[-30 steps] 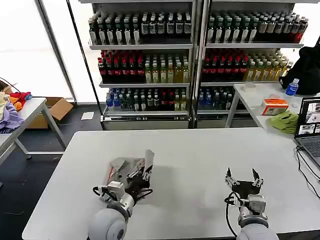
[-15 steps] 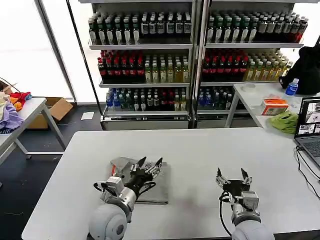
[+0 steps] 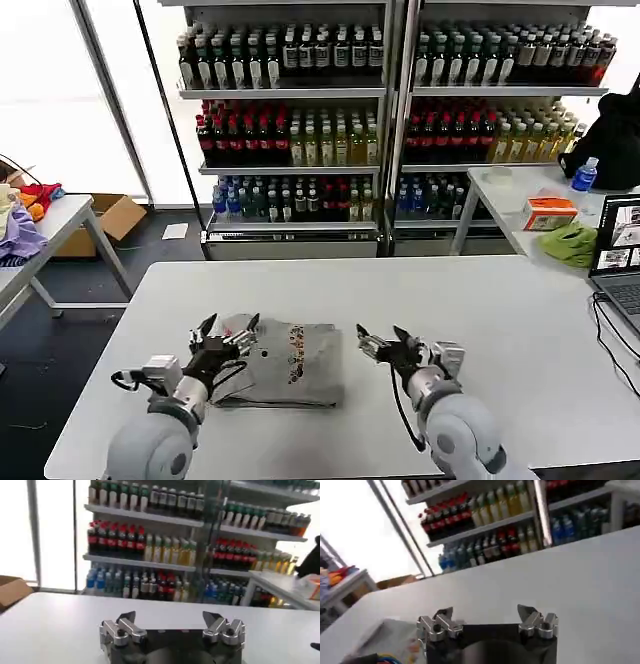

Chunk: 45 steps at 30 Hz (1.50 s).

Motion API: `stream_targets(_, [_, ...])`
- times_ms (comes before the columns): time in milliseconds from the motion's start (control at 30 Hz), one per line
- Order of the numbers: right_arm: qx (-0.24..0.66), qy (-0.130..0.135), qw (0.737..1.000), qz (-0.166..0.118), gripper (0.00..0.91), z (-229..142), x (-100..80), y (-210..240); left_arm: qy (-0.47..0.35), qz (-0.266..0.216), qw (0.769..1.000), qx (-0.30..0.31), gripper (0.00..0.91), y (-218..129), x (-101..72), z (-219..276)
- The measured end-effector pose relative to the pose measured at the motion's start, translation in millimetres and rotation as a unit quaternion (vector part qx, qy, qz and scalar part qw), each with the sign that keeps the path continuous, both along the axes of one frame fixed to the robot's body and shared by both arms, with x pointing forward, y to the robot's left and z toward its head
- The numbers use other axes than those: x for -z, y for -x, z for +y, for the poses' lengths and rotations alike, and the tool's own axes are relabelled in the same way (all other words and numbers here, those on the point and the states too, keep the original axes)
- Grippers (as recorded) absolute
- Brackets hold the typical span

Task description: Fold and organize the clothes.

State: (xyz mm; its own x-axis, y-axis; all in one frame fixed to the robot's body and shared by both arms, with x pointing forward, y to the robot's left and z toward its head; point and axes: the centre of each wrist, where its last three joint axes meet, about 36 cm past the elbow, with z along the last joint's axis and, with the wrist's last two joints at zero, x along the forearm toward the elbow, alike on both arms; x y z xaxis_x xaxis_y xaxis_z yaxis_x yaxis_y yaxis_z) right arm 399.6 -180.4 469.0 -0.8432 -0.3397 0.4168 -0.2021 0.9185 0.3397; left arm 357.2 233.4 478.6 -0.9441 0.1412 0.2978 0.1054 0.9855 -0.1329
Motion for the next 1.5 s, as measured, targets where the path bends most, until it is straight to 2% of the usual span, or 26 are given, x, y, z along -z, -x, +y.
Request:
stream_targets(200, [-0.044, -0.010, 0.998, 0.032, 0.907, 21, 5.0, -20, -0.015, 0.009, 0.999, -0.029, 0.907, 14, -1.7, 19])
stream_targets(400, [-0.048, -0.005, 0.997, 0.066, 0.907, 35, 17.9, -31, -0.026, 0.019, 0.998, -0.052, 0.907, 27, -2.0, 33])
stream_targets(533, [-0.046, -0.002, 0.996, 0.081, 0.867, 42, 24.1, -34, -0.029, 0.022, 0.997, -0.061, 0.907, 32, -2.5, 39])
stream_targets(600, [-0.044, -0.001, 0.995, 0.086, 0.806, 44, 25.4, -37, -0.029, 0.021, 0.997, -0.065, 0.907, 33, -3.4, 40])
stream_targets(633, [-0.042, 0.000, 0.995, 0.088, 0.736, 46, 26.0, -38, -0.029, 0.021, 0.997, -0.066, 0.907, 34, -3.6, 41])
stream_targets(667, [-0.041, 0.000, 0.995, 0.089, 0.736, 47, 26.4, -40, -0.029, 0.022, 0.997, -0.068, 0.907, 34, -3.7, 41])
stream_targets(700, [-0.040, 0.001, 0.995, 0.091, 0.584, 48, 27.0, -41, -0.029, 0.022, 0.997, -0.068, 0.907, 35, -3.4, 41])
stream_targets(733, [-0.040, 0.002, 0.995, 0.093, 0.524, 50, 28.2, -42, -0.028, 0.023, 0.997, -0.069, 0.907, 36, -3.3, 41])
stream_targets(767, [-0.040, 0.002, 0.995, 0.095, 0.312, 52, 29.3, -41, -0.028, 0.023, 0.997, -0.071, 0.907, 36, -3.1, 41])
stream_targets(800, [-0.041, 0.002, 0.994, 0.097, 0.252, 53, 30.5, -41, -0.029, 0.024, 0.997, -0.072, 0.907, 37, -3.1, 41])
stream_targets(833, [-0.041, 0.003, 0.994, 0.100, 0.151, 55, 32.2, -41, -0.030, 0.023, 0.997, -0.074, 0.907, 37, -3.4, 42])
stream_targets(933, [-0.041, 0.007, 0.993, 0.107, 0.131, 61, 36.1, -39, -0.033, 0.023, 0.996, -0.078, 0.907, 38, -4.2, 44])
stream_targets(967, [-0.041, 0.008, 0.993, 0.107, 0.050, 62, 37.0, -39, -0.033, 0.023, 0.996, -0.079, 0.907, 39, -4.5, 45])
stream_targets(1000, [-0.041, 0.008, 0.993, 0.108, 0.010, 63, 37.7, -39, -0.034, 0.023, 0.996, -0.080, 0.907, 40, -4.9, 45])
stream_targets(1267, [-0.036, 0.016, 0.993, 0.108, 0.000, 67, 39.6, -37, -0.031, 0.025, 0.996, -0.083, 0.907, 47, -5.7, 44])
stream_targets(1500, [-0.030, 0.030, 0.995, 0.092, 0.000, 58, 36.4, -33, -0.026, 0.022, 0.996, -0.084, 0.907, 50, -8.0, 39])
